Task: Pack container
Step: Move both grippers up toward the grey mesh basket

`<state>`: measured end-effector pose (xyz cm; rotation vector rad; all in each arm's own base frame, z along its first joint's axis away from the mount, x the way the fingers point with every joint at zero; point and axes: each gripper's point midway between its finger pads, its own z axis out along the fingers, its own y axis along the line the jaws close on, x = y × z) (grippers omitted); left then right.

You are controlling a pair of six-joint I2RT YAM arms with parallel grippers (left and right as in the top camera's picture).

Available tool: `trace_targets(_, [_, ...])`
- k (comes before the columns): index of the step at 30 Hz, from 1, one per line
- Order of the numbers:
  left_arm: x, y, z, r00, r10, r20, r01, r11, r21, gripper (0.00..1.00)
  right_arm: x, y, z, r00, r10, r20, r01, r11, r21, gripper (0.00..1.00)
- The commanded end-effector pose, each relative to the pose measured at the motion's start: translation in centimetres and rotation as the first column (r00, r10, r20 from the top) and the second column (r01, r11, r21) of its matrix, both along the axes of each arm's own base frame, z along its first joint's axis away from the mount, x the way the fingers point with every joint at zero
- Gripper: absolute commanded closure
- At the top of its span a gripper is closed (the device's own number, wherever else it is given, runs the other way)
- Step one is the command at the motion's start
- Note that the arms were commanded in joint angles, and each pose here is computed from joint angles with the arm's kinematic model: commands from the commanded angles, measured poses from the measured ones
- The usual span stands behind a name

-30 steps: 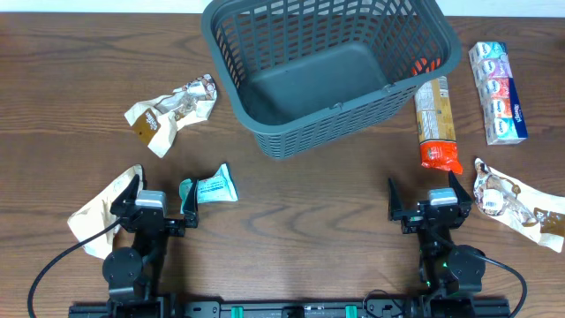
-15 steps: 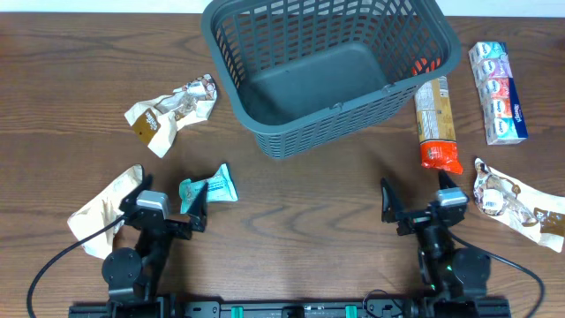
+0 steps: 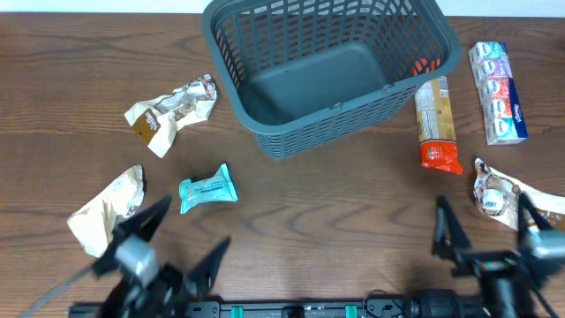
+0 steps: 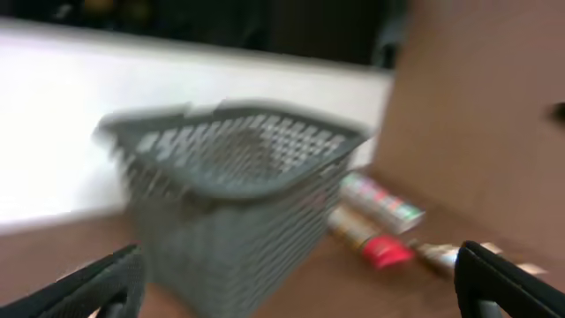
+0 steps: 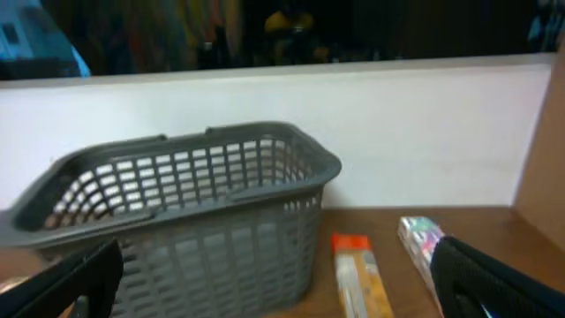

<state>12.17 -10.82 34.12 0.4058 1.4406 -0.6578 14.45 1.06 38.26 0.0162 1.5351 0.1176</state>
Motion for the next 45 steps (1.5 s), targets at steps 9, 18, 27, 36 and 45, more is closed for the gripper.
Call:
trace_targets(9, [-9.1,-4.9,3.6,0.899,-0.438,0.002,0.437,0.898,-0.039,0.01,-5.3,7.7,2.9,0.88,0.458,-0.127,-0.458,0.889,0.031,0.01])
trace_targets(18, [-7.8,-4.7,6.0,0.89,-0.454,-0.045,0.442,0.882,-0.161,0.01,-2.8,4.5,3.8,0.947,0.281,-0.158,-0.234,0.936,0.263,0.01])
trace_targets(27, [-4.3,-4.0,8.3,0.904,-0.391,-0.174,0.35,0.909,-0.226,0.01,0.6,3.0,4.1,0.855,0.187,-0.483,-0.047,0.957,0.286,0.01])
trace_targets(36, [-0.5,-2.5,9.7,0.932,-0.292,-0.213,0.241,0.942,-0.235,0.01,2.3,4.1,6.2,0.738,0.234,-0.633,-0.178,0.972,0.152,0.01])
trace_targets(45, [-0.9,-2.9,10.0,0.906,-0.344,-0.247,0.272,0.92,-0.283,0.01,4.4,3.9,9.4,0.832,0.224,-0.508,-0.188,0.975,0.121,0.01])
